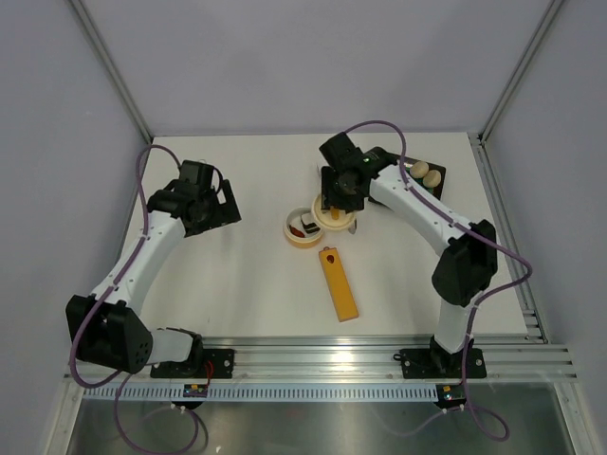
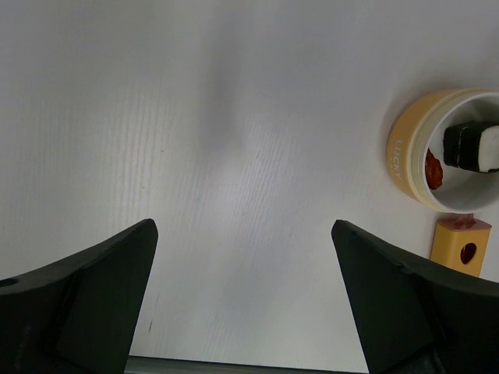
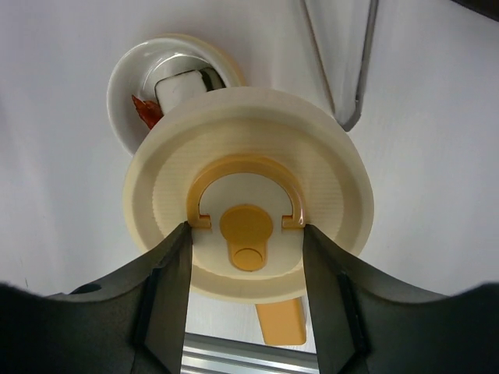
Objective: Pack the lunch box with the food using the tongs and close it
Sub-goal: Close the box lid on the packing box.
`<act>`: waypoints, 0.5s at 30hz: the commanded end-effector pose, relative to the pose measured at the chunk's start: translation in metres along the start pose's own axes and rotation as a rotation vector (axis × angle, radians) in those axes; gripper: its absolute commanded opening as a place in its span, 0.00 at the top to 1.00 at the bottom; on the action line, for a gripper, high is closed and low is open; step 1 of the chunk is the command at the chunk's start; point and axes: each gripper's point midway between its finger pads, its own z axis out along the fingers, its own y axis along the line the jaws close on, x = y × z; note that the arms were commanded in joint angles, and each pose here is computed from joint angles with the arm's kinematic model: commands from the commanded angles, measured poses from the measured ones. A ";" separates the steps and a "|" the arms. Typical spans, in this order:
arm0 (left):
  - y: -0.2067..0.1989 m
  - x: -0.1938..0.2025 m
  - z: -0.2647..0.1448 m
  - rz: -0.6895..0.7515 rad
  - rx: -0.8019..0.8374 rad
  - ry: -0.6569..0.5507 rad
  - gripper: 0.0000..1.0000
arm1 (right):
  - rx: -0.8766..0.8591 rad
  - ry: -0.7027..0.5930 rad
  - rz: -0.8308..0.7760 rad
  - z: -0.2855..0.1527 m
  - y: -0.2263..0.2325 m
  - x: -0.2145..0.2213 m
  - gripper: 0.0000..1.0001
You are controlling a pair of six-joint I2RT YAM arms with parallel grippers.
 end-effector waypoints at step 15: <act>0.014 -0.014 -0.025 -0.029 -0.008 -0.097 0.01 | -0.044 0.128 -0.152 0.062 0.076 0.003 0.65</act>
